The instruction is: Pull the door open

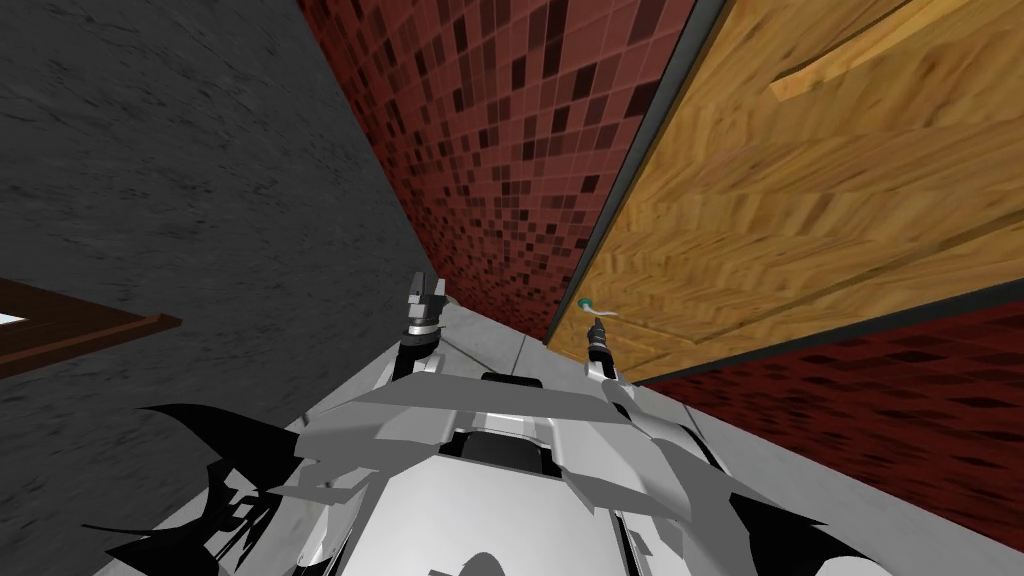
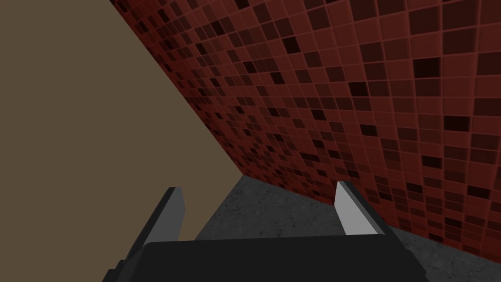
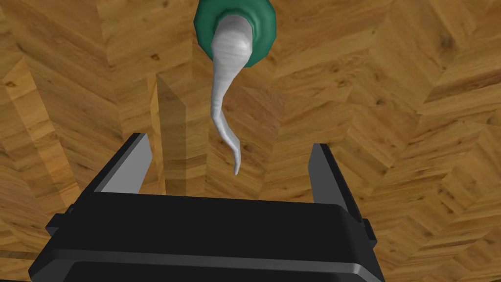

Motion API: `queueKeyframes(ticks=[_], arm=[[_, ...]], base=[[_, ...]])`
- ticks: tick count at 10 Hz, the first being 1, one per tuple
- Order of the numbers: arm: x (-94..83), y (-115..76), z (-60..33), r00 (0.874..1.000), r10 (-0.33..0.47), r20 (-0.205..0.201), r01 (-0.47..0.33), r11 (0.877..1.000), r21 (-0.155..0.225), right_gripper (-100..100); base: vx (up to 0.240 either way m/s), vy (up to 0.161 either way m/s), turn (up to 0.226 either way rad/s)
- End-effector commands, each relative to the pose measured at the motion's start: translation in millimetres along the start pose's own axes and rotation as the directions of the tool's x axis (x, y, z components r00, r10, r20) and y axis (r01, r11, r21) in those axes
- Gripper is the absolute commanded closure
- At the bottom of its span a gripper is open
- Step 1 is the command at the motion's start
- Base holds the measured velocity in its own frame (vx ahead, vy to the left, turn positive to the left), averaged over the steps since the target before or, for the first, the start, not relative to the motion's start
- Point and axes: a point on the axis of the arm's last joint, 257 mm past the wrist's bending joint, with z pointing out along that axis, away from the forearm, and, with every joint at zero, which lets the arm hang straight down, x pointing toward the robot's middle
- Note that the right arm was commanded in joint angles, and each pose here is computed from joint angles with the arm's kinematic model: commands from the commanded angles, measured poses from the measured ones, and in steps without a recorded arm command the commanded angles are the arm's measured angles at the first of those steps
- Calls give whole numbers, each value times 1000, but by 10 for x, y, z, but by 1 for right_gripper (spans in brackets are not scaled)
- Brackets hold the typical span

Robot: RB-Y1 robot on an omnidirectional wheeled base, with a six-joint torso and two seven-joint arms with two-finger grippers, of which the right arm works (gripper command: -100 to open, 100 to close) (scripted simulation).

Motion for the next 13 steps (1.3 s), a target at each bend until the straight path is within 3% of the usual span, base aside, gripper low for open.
queueKeyframes(ticks=[1,9,10,13], arm=[[0,0,0,1000,0,0,0,1000,0,-100],[-110,-48,-59,1000,0,23,-1,1000,4,-100],[-110,-48,-59,1000,0,23,-1,1000,4,100],[-110,-48,-59,1000,0,23,-1,1000,4,100]], base=[[14,-17,16],[163,-83,32],[-14,2,-4],[-26,10,-4]])
